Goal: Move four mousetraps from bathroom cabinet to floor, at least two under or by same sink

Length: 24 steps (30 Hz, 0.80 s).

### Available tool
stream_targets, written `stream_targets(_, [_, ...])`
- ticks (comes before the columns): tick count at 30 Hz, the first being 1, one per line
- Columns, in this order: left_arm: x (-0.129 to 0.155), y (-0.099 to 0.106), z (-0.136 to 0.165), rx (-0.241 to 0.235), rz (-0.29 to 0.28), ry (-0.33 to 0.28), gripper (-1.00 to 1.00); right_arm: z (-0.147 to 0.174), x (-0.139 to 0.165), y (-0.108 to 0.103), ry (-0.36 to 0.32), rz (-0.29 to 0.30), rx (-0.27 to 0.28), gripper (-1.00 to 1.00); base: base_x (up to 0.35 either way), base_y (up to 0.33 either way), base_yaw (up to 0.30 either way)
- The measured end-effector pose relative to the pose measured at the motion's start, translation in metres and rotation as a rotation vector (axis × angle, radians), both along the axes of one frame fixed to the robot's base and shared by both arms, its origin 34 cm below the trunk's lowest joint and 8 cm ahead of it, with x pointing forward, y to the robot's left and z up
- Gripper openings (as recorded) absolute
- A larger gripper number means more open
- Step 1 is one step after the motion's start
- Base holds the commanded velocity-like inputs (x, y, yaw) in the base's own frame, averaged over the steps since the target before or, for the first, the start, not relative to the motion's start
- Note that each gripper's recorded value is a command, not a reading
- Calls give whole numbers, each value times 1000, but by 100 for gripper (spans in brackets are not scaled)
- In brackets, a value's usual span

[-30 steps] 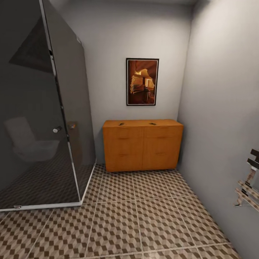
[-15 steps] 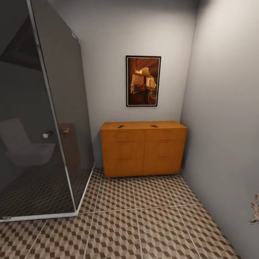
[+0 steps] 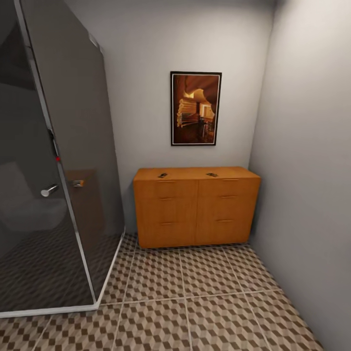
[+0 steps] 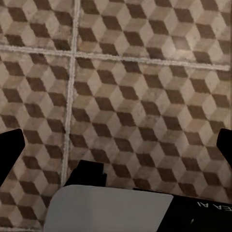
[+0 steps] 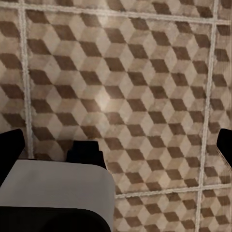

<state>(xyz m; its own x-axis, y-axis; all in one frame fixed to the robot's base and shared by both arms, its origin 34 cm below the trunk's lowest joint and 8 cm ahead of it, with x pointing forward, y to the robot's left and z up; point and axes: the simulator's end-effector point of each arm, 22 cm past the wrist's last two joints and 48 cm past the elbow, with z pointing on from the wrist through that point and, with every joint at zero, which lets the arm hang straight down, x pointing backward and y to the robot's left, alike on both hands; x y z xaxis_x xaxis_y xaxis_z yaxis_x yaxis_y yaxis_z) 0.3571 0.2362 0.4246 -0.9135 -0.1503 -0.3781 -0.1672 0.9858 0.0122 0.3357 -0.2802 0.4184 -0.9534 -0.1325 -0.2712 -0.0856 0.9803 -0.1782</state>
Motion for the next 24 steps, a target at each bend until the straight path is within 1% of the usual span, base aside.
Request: stream_targets(24, [0,0,0,0,0,1,100,0,0,-1,-1,0,-1,100,324,0,0])
